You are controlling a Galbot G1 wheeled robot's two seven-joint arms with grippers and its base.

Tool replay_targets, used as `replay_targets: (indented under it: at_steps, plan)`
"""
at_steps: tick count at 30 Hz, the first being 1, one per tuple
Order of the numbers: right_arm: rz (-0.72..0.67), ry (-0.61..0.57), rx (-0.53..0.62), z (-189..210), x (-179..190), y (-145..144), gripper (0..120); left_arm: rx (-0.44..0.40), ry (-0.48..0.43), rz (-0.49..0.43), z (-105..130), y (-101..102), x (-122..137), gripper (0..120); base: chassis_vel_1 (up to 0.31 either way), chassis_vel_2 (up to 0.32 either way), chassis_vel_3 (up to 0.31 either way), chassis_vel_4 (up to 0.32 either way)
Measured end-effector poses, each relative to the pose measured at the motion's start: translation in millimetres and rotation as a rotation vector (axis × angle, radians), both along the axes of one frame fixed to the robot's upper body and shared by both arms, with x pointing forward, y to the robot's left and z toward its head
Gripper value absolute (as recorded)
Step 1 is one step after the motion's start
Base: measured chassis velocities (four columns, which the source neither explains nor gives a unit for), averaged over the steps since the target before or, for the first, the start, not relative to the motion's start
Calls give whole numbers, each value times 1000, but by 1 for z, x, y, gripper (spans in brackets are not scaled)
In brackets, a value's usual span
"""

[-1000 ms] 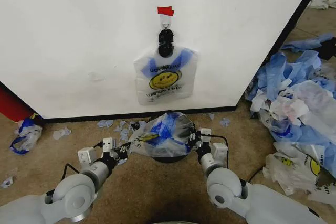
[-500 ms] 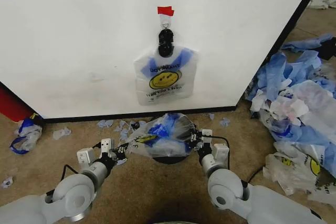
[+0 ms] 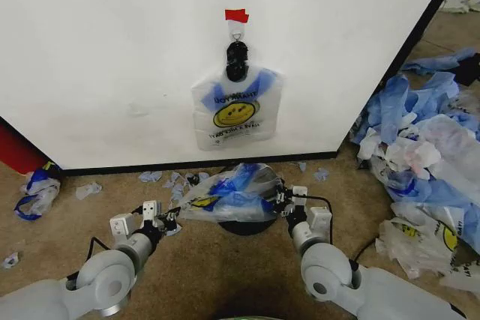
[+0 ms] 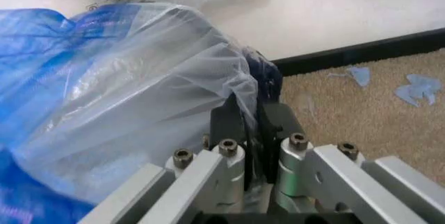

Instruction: Pick up the garbage bag from the wall and place it over the trash bin.

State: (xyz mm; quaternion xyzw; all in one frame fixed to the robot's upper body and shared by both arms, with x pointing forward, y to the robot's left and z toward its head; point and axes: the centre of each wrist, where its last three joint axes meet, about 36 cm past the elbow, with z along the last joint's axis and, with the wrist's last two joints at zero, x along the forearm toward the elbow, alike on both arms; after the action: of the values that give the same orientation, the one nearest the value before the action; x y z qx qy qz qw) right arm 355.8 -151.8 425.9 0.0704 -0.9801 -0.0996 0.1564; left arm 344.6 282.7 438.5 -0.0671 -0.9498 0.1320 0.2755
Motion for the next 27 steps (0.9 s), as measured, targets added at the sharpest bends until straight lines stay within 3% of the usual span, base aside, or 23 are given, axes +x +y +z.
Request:
replay_targets:
  at_steps: [12, 18, 27]
  plan:
    - [4, -1, 5, 0, 0, 3, 0, -24, -37, -12, 13, -8, 1, 0, 0, 0, 0, 0]
    - [13, -3, 5, -3, 2, 9, 0, -96, -48, -45, 43, -31, -9, 0, 0, 0, 0, 0]
    - [17, -9, 0, -1, 3, 10, 0, -103, -34, -45, 47, -34, -14, 0, 0, 0, 0, 0]
